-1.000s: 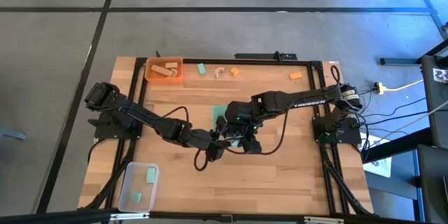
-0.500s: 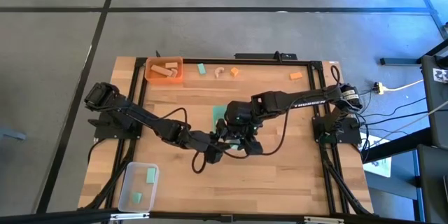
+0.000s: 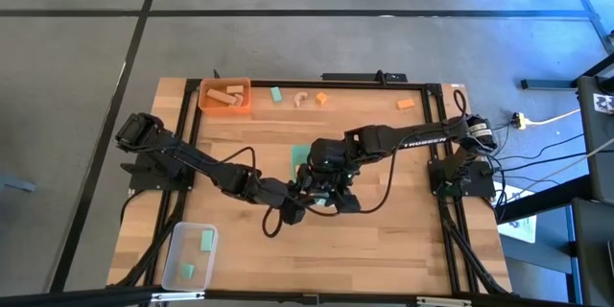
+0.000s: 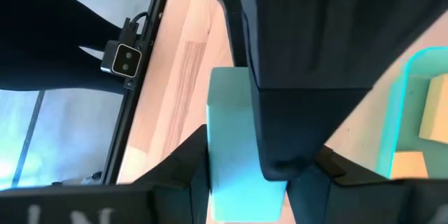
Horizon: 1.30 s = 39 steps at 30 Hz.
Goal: Sort & place blocks by color
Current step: Put the blue block into the transparent bin
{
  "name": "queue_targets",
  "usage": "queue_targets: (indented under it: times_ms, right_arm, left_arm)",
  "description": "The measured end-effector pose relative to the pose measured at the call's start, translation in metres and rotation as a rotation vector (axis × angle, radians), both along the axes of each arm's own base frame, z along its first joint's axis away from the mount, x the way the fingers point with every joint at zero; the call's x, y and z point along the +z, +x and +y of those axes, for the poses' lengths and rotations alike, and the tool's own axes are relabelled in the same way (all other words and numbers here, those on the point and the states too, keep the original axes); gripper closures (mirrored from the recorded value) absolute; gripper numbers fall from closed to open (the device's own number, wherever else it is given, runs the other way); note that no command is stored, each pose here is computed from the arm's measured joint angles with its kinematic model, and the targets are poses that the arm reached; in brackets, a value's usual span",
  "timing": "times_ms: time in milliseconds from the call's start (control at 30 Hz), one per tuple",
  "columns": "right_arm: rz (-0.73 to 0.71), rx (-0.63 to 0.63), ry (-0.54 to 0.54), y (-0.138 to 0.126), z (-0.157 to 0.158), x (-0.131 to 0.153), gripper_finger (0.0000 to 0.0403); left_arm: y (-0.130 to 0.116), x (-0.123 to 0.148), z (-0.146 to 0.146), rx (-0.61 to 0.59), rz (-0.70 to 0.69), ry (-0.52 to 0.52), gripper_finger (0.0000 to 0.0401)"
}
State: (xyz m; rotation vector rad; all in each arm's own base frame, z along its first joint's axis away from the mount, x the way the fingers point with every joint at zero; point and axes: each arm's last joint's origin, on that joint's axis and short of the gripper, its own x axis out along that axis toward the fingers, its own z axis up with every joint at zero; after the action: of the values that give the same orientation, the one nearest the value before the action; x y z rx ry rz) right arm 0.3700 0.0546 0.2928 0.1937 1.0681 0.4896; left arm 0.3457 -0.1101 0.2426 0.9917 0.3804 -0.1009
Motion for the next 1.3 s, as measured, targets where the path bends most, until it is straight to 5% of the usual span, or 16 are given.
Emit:
queue_targets:
  times_ms: [100, 467, 767, 1067, 1300]
  right_arm:
    - [0.001, 0.002, 0.004, 0.000, 0.000, 0.000, 0.0269]
    - [0.001, 0.001, 0.001, 0.000, 0.000, 0.000, 0.0269]
    - [0.055, -0.032, -0.013, -0.004, -0.014, 0.000, 0.0162]
    - [0.195, -0.099, -0.031, -0.018, -0.040, -0.002, 0.0152]
    - [0.149, -0.184, -0.162, -0.046, -0.057, 0.028, 0.0151]
  left_arm:
    - [0.000, 0.000, 0.000, -0.001, 0.000, -0.009, 0.0272]
    - [-0.001, 0.000, -0.003, -0.005, 0.002, -0.013, 0.0273]
    - [-0.005, -0.010, -0.001, 0.046, 0.089, -0.088, 0.0273]
    - [-0.020, -0.007, -0.004, 0.199, 0.122, -0.057, 0.0273]
    - [-0.042, 0.007, 0.000, 0.315, 0.159, -0.202, 0.0273]
